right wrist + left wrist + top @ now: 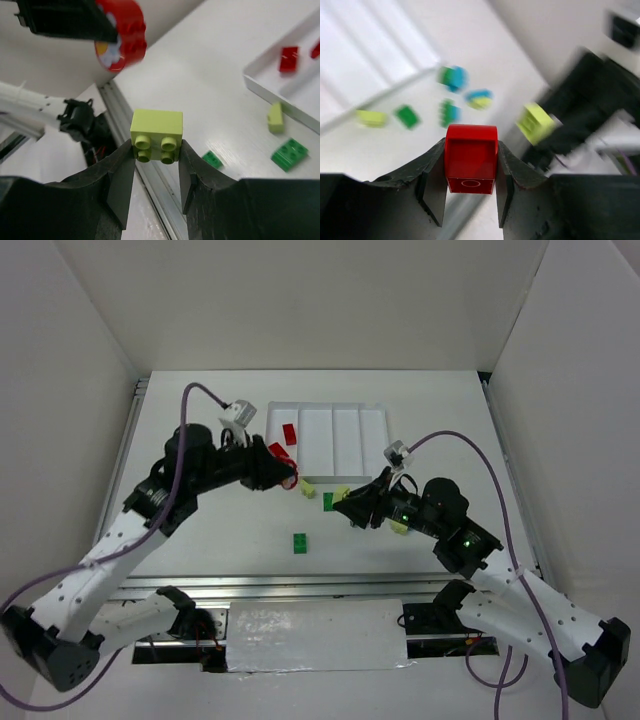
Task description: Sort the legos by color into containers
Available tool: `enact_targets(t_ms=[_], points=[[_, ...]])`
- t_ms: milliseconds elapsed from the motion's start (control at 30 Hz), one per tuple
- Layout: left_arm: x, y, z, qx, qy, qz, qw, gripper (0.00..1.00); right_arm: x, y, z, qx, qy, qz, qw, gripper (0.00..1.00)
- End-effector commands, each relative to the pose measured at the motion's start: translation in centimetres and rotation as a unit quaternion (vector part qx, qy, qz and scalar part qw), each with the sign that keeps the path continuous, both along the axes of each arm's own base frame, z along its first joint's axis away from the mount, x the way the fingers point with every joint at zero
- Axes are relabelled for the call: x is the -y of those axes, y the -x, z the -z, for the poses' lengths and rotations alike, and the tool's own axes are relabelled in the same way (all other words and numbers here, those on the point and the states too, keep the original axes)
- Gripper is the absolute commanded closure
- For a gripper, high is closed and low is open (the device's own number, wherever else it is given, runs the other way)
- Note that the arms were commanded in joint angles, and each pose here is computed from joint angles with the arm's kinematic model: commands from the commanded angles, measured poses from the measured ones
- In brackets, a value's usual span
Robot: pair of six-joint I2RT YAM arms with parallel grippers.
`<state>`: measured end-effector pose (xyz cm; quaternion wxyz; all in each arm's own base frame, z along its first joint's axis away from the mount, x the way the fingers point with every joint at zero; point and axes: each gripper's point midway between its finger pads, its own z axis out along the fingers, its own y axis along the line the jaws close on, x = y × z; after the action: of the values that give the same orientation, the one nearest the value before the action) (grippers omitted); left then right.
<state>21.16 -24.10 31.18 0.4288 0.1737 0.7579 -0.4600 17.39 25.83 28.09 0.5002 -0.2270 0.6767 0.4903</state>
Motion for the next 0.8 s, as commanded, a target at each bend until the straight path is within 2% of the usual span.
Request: enact_targets(t_ms=[0,33,67,100,133,167,200,233,267,300,333,400,433,500,567,667,700,767], points=[[-3.5,-8.8,5.1,-0.031,-0.140,-0.186,0.972,1.00,2.6,-2.9,1.5,-0.055,0.020,0.123,0.991,1.00],[-4.0,-10.7,4.5,-0.030,-0.152,-0.214,0.964,1.00,2.7,-2.9,1.6,-0.058,0.020,0.128,0.990,1.00],[-4.4,-13.5,7.5,-0.052,-0.203,-0.246,0.947,1.00,2.9,-2.6,1.6,-0.064,0.020,0.127,0.990,1.00],[-4.7,-14.9,8.2,-0.054,-0.223,-0.263,0.937,1.00,3.0,-2.5,1.5,-0.065,0.019,0.128,0.989,1.00],[-4.6,-17.2,7.1,-0.031,-0.229,-0.277,0.933,1.00,3.1,-2.1,1.8,-0.070,0.020,0.125,0.990,1.00],[-4.8,-19.6,10.1,-0.047,-0.266,-0.296,0.916,1.00,3.2,-1.9,1.6,-0.071,0.016,0.124,0.990,1.00],[-4.6,-21.8,8.6,-0.035,-0.257,-0.310,0.915,1.00,3.5,-1.6,1.2,-0.067,0.008,0.124,0.990,1.00],[-5.5,-23.3,9.8,-0.053,-0.270,-0.321,0.906,1.00,3.6,-1.2,1.4,-0.071,0.008,0.120,0.990,1.00],[-5.8,-25.3,13.3,-0.083,-0.297,-0.332,0.891,1.00,3.7,-1.0,1.4,-0.071,0.007,0.117,0.991,1.00],[-6.3,-27.5,11.7,-0.076,-0.285,-0.354,0.888,1.00,3.8,-0.5,1.0,-0.067,0.002,0.113,0.991,1.00],[-6.8,-28.8,15.0,-0.098,-0.314,-0.360,0.873,1.00,4.0,-0.4,1.4,-0.069,0.007,0.114,0.991,1.00],[-7.4,-31.2,16.2,-0.104,-0.326,-0.376,0.861,1.00,4.2,0.1,1.6,-0.069,0.007,0.112,0.991,1.00],[-7.7,-31.7,15.3,-0.097,-0.322,-0.385,0.860,1.00,4.2,0.1,1.8,-0.069,0.009,0.111,0.991,1.00],[-7.6,-33.1,16.7,-0.102,-0.321,-0.380,0.861,1.00,4.3,0.4,2.0,-0.070,0.010,0.108,0.992,1.00],[-8.5,-33.8,18.9,-0.122,-0.333,-0.383,0.853,1.00,4.3,0.6,2.5,-0.073,0.017,0.104,0.992,1.00],[-7.9,-34.8,20.3,-0.132,-0.318,-0.357,0.868,0.99,4.0,0.7,2.9,-0.076,0.022,0.097,0.992,1.00],[-7.3,-34.8,20.7,-0.135,-0.309,-0.340,0.878,0.98,4.0,0.7,2.9,-0.075,0.022,0.096,0.992,1.00],[-7.0,-34.8,20.8,-0.129,-0.301,-0.335,0.884,0.92,3.9,0.6,3.2,-0.076,0.029,0.094,0.992,1.00]])
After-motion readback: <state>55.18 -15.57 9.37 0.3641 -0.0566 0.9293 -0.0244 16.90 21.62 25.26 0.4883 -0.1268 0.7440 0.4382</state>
